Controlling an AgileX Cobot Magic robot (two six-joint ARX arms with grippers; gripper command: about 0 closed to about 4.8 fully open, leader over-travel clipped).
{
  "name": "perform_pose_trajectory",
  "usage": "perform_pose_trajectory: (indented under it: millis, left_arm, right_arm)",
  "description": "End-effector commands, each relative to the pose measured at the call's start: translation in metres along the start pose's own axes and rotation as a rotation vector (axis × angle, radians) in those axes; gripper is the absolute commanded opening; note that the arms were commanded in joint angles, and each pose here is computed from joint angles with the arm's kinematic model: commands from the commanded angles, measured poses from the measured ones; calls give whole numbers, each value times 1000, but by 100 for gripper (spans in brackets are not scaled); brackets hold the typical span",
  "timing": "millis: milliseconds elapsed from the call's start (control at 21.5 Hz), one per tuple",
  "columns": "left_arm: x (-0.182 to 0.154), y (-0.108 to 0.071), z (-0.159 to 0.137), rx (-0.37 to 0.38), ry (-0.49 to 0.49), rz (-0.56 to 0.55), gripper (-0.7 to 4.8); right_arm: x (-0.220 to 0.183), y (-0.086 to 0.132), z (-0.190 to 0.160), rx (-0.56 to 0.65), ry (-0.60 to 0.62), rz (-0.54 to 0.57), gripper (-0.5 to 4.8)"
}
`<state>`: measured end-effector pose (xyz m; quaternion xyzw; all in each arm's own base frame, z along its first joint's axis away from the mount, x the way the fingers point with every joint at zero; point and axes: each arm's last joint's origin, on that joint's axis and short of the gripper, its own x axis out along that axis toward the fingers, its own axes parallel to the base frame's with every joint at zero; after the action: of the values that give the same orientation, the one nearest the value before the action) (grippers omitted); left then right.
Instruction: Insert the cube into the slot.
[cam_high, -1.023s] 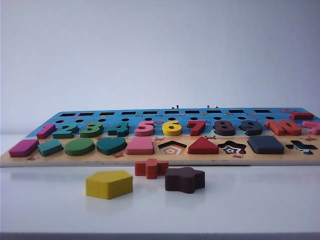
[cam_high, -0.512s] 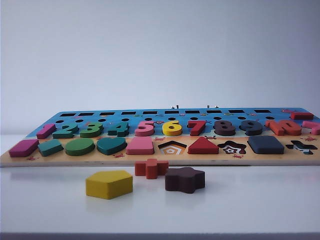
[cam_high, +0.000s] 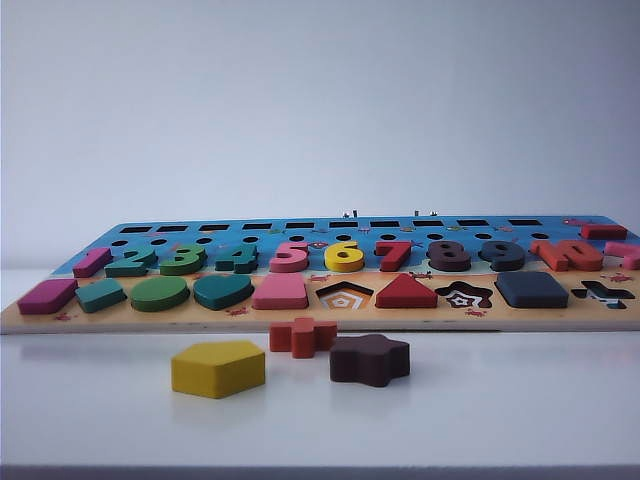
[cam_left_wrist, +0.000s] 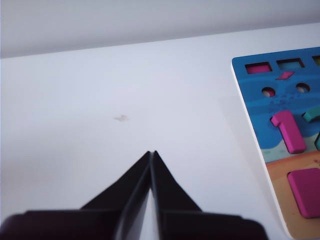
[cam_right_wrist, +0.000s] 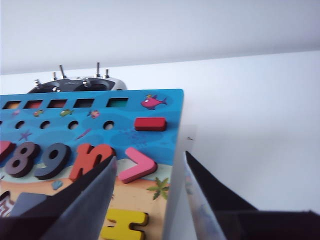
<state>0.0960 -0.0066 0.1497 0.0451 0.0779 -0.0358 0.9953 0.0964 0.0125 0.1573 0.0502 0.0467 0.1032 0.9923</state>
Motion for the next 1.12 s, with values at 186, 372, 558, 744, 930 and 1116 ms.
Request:
perform_pose_trajectory:
  millis: [186,372,558,744,930,1116]
  left_arm:
    - [0,0,0,2,-7,3,7]
    - [0,0,1,2,-7,3,7]
    - [0,0,1,2,-7,3,7]
    - [0,0,1,2,-7,3,7]
    - [0,0,1,2,-7,3,7]
    - [0,0,1,2,-7,3,6]
  right_arm:
    - [0,-1,0,-27,-5,-36,248]
    - [0,-1,-1,-26,3,-36,248]
    - [0,-1,0,-26,2,-35,248]
    - [0,-1,0,-26,1,-35,248]
    - [0,-1,0,-25,2,-36,248]
    - [0,-1,0,-25,2,-36,248]
